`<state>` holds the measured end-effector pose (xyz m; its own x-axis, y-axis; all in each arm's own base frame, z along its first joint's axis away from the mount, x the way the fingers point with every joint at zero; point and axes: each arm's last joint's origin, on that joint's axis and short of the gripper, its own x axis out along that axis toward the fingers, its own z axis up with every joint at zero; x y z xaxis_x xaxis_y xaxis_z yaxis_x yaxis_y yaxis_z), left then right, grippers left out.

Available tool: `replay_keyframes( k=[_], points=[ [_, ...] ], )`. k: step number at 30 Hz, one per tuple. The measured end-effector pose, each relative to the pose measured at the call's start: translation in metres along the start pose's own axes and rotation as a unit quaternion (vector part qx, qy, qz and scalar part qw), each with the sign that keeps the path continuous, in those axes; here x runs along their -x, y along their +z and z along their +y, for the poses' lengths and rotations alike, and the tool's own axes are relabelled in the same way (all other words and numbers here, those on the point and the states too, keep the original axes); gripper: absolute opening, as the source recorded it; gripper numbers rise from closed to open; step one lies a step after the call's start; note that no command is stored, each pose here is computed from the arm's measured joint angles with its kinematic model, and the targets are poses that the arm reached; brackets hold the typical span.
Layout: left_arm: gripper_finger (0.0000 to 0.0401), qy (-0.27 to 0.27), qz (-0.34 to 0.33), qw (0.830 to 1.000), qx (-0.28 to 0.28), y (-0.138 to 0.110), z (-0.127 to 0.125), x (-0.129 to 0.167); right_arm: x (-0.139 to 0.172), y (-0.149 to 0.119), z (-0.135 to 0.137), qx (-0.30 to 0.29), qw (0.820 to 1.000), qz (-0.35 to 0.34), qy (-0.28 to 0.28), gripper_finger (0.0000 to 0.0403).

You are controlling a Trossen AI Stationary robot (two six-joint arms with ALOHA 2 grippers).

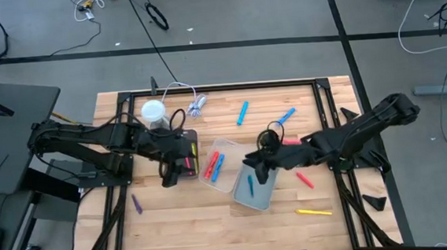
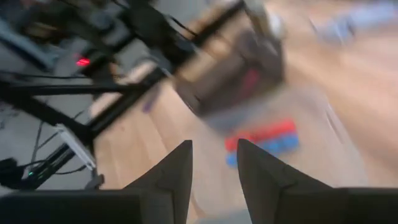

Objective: Pick & Place Markers
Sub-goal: Put the purple pen into the gray bin

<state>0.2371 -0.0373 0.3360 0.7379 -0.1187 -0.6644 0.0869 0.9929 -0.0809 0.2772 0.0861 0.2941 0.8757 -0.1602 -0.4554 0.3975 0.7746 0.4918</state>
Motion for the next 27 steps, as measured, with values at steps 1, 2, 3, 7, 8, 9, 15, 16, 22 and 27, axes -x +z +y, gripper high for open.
replay_keyframes(
  k=[1,2,3,7,8,9,15,16,22,27],
  points=[
    [0.0225,0.001,0.008,1.0,0.005,-0.002,0.0,0.0,0.001,0.004,0.003,0.022,0.999,-0.016,0.016,0.0125],
    [0.0227,0.002,0.017,1.0,0.008,-0.003,0.0,0.0,0.002,0.008,0.006,0.045,0.998,-0.032,0.03,0.0125],
    [0.0228,0.003,0.026,1.0,0.009,-0.005,0.0,0.0,0.003,0.012,0.009,0.065,0.996,-0.05,0.046,0.0125],
    [0.0229,0.005,0.076,0.997,0.005,-0.015,-0.001,0.001,0.008,0.026,0.022,0.141,0.976,-0.124,0.106,0.0126],
    [0.0229,0.005,0.087,0.996,0.004,-0.017,-0.001,0.001,0.01,0.029,0.025,0.16,0.97,-0.138,0.123,0.0126],
    [0.0229,0.005,0.099,0.995,0.002,-0.019,-0.002,0.002,0.011,0.032,0.028,0.177,0.962,-0.153,0.14,0.0126],
    [0.0229,0.001,0.15,0.989,-0.011,-0.03,-0.007,0.004,0.021,0.045,0.039,0.224,0.925,-0.232,0.202,0.0126],
    [0.0229,0.0,0.16,0.987,-0.014,-0.032,-0.008,0.005,0.022,0.046,0.04,0.225,0.921,-0.241,0.207,0.0126],
    [0.0229,-0.001,0.234,0.972,-0.026,-0.046,-0.012,0.011,0.023,0.048,0.041,0.225,0.918,-0.249,0.211,0.0126],
    [0.0229,-0.02,0.268,0.963,-0.033,-0.052,-0.016,0.014,0.023,0.048,0.041,0.225,0.918,-0.249,0.211,0.0126]
  ],
)
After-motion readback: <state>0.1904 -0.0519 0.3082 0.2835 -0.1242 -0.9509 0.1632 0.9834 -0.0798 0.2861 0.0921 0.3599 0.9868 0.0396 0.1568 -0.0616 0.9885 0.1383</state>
